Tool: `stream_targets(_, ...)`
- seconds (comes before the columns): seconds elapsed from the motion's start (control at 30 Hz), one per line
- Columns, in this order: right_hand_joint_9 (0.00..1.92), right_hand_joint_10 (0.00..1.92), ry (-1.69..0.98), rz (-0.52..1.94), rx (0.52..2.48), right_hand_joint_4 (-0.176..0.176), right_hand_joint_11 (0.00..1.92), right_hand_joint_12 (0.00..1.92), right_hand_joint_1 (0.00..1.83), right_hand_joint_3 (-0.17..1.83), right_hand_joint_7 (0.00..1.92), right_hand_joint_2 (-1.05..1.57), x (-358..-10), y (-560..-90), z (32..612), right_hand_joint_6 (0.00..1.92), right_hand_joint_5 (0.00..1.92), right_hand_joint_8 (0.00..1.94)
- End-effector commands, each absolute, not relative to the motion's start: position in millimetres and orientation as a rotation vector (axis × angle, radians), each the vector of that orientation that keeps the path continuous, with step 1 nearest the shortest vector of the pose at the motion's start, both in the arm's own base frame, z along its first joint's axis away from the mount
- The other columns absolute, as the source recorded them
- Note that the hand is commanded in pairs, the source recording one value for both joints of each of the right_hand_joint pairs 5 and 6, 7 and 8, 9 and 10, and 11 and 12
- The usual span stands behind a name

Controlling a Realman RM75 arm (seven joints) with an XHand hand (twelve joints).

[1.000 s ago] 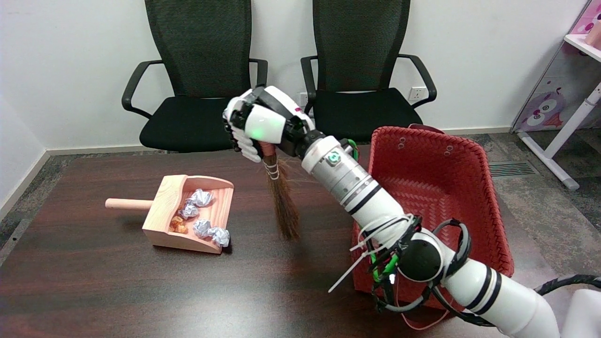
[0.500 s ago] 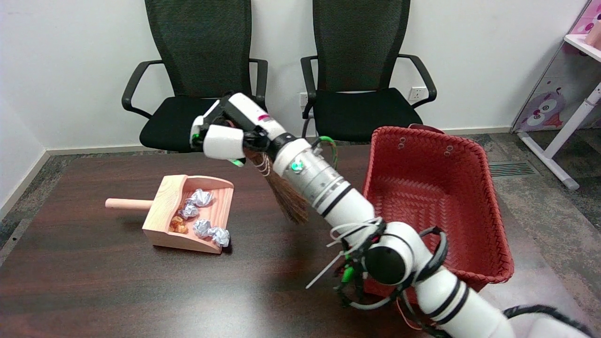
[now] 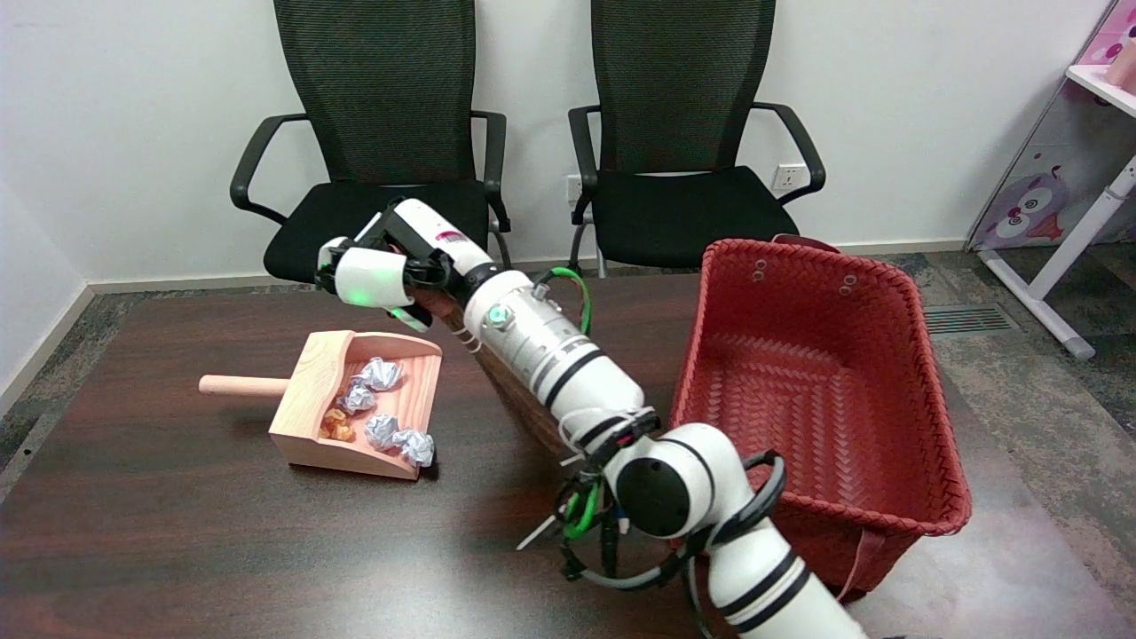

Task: Sweep the paper ball into the dustpan.

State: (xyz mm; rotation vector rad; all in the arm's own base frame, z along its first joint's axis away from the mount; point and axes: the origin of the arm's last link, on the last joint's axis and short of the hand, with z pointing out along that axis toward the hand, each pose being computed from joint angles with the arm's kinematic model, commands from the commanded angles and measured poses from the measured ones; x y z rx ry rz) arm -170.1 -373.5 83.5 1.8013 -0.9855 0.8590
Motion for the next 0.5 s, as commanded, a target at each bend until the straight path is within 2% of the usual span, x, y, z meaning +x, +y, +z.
stream_targets(0.03,1.92,1.92,-1.176,0.890,1.619,0.039,1.92,1.92,0.84,1.83,1.92,1.57,-169.0,-378.2,39.0,1.92,1.92,1.92)
stream_targets(0.2,1.92,1.92,-1.151,0.891,1.613,0.039,1.92,1.92,0.84,1.83,1.92,1.57,-164.3,-374.6,29.2,1.92,1.92,1.92)
stream_targets(0.5,1.92,1.92,-1.056,1.018,1.570,0.034,1.92,1.92,0.83,1.83,1.92,1.57,-179.2,-361.5,32.6,1.92,1.92,1.92)
